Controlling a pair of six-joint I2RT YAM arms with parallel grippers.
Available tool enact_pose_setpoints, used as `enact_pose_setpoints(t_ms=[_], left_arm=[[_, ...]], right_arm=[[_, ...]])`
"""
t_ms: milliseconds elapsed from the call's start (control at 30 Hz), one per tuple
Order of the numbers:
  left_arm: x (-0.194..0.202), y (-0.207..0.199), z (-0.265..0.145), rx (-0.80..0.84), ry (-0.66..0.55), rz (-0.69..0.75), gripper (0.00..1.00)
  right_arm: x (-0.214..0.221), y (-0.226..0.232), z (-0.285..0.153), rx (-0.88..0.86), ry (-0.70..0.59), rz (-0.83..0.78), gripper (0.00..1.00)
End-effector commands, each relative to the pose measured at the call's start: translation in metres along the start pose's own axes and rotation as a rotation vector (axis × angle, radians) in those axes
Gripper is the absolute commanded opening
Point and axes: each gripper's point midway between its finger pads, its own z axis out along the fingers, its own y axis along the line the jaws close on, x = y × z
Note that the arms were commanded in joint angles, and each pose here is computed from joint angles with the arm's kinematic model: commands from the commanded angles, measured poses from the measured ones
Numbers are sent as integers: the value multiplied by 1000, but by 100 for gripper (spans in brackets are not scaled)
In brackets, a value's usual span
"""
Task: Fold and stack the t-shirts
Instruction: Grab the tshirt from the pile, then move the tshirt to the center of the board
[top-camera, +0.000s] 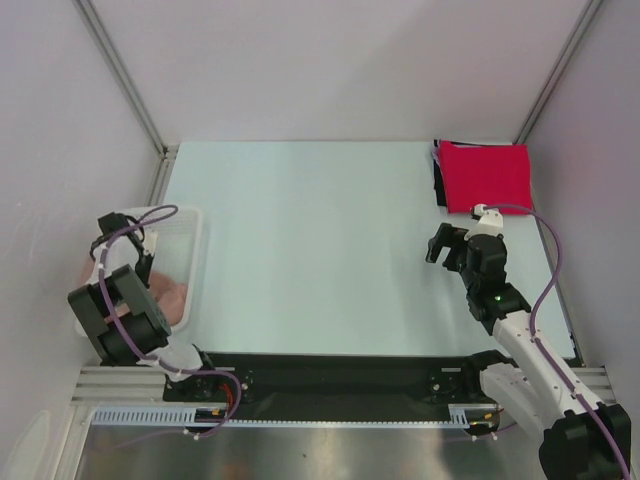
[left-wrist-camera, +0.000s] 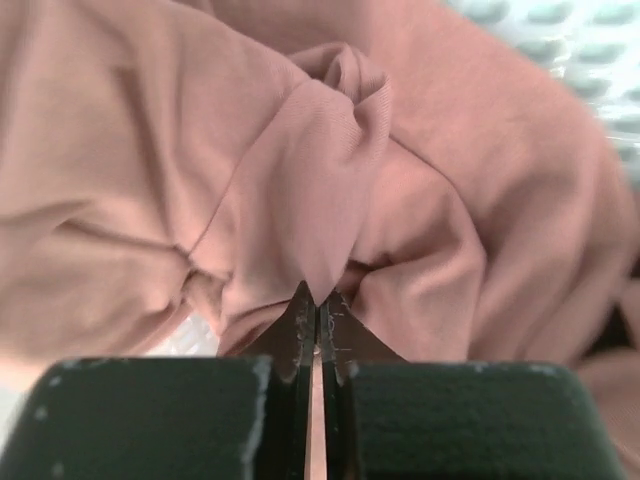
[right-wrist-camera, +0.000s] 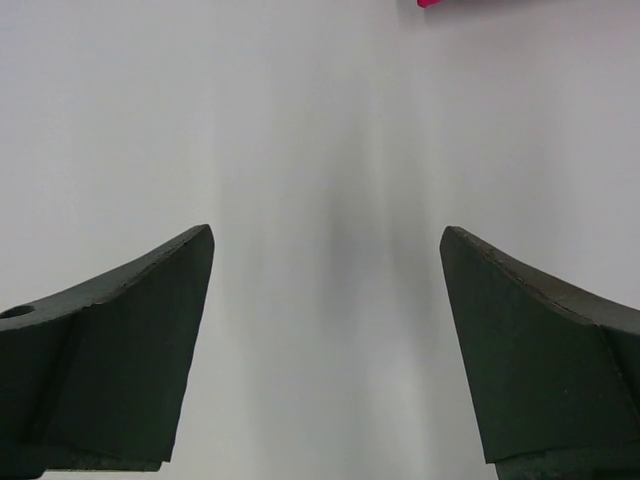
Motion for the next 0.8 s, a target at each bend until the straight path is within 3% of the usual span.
enact_pose_setpoints(t_ms=[0, 33, 100, 133, 200, 233, 367, 567, 700, 767], left_arm=[[-39, 21, -53, -46, -233, -46, 0], [-46, 19, -69, -21, -290, -61, 0], [-83, 16, -133, 37, -547, -52, 0], [-92, 13, -157, 51, -618, -56, 0], [-118, -2, -232, 72, -839, 22, 0], [-124, -12, -254, 97, -892, 41, 0], [-145, -95, -387, 309, -1231, 303, 0], [-123, -191, -509, 589, -1467, 612, 0], [-124, -234, -522, 747, -1467, 705, 0], [-141, -259, -497, 780, -1394, 709, 0]], right_arm=[[-31, 7, -4, -14, -83, -1, 100], [-32, 8, -4, -17, -82, 2, 100], [-32, 9, -3, -18, -80, 2, 100], [-32, 9, -4, -23, -79, 2, 100], [-32, 11, -4, -28, -79, 3, 100], [-35, 12, -4, -34, -83, 7, 100], [-45, 22, -9, -78, -100, 18, 100], [-74, 49, -21, -194, -123, 33, 100], [-82, 60, -28, -242, -116, 45, 100], [-83, 61, -30, -249, -112, 49, 100]])
